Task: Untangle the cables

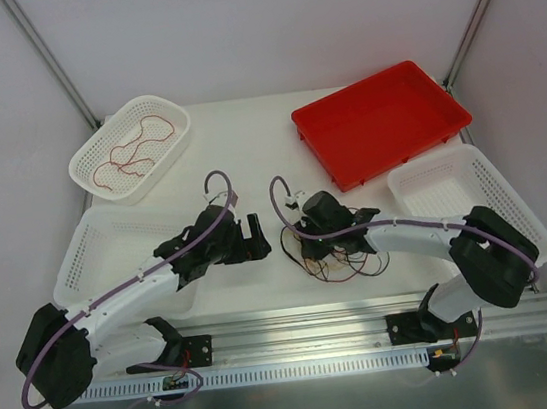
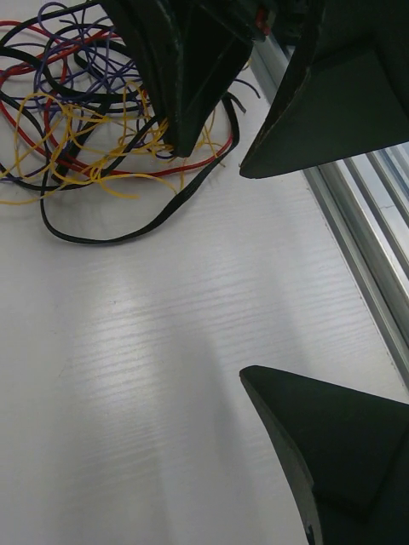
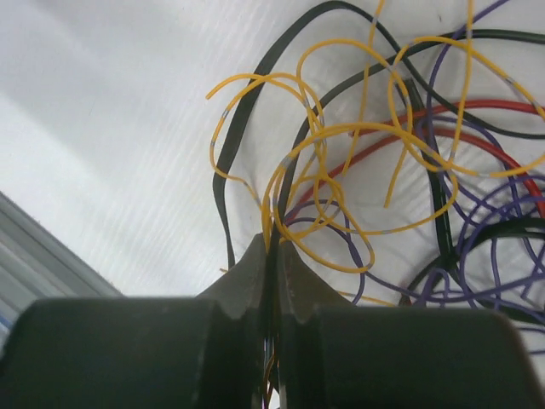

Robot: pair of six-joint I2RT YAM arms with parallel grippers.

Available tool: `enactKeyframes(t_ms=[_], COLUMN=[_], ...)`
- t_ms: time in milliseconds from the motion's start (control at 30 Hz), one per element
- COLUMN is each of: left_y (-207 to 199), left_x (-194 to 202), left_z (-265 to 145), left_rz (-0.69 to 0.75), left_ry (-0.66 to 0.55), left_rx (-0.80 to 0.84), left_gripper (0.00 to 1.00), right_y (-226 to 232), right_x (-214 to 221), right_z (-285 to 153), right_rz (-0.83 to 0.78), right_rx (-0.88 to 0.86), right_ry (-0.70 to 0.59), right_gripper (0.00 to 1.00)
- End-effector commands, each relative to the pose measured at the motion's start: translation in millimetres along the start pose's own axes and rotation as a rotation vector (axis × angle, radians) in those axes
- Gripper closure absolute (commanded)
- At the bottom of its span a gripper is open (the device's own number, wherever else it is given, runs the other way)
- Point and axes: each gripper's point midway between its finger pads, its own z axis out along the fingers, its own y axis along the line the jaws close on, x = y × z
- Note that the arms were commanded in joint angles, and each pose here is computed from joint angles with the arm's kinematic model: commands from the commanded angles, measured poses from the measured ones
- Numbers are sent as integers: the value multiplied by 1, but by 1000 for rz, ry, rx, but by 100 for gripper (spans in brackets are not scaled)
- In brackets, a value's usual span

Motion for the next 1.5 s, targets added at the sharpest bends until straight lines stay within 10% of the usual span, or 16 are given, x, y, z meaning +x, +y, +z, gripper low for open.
enactKeyframes(t_ms=[0, 867, 1467], left_y=[-8, -37, -21], left_x=[-8, -12, 10], left_z=[3, 105, 137], left_rz=[-32, 116, 235], left_ry=[-44, 83, 124], left_rx=[25, -105, -205], left_gripper=[7, 45, 97], right_y=[2, -7, -1], right_x=[-6, 25, 23], right_z=[-17, -2, -8], right_rz=[-39, 145, 170], right_rx=[-16, -37, -74], right_ry=[-57, -25, -56], right_gripper=[99, 99, 99])
